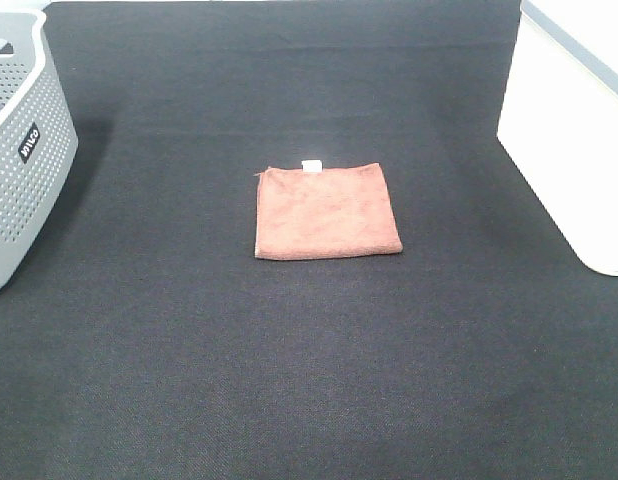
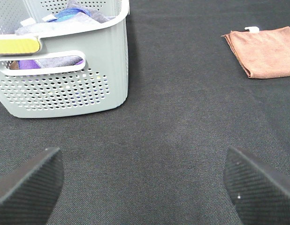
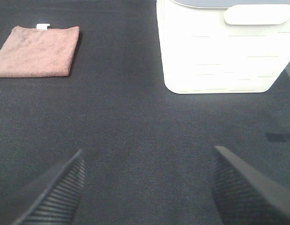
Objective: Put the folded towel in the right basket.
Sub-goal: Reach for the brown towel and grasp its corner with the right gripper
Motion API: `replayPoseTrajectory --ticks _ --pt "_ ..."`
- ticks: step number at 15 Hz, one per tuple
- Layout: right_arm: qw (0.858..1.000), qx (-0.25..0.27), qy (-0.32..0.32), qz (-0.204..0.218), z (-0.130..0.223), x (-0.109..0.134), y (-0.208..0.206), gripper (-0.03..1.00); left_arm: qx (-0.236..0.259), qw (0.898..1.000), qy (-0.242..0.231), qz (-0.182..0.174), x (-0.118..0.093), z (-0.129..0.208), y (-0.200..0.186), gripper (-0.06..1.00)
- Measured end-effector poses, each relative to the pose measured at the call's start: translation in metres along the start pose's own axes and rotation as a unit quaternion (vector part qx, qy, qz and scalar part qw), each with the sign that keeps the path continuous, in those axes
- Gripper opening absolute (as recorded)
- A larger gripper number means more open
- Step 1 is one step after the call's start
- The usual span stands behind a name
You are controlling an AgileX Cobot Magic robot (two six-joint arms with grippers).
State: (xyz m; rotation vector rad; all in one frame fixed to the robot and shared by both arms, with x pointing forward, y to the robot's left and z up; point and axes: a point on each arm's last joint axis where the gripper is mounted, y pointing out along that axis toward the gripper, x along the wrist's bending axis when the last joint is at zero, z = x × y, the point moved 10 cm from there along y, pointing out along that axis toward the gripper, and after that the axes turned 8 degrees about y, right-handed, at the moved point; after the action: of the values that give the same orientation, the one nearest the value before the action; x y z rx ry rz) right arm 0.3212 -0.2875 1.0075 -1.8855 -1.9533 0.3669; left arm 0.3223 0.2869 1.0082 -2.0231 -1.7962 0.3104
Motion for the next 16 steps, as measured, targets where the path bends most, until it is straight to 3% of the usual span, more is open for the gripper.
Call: replayPoseTrajectory --ticks 16 --pt "1.0 0.0 0.0 0.0 0.0 0.0 0.0 0.7 0.0 1.0 0.0 0.0 0.0 0.0 0.0 0.88"
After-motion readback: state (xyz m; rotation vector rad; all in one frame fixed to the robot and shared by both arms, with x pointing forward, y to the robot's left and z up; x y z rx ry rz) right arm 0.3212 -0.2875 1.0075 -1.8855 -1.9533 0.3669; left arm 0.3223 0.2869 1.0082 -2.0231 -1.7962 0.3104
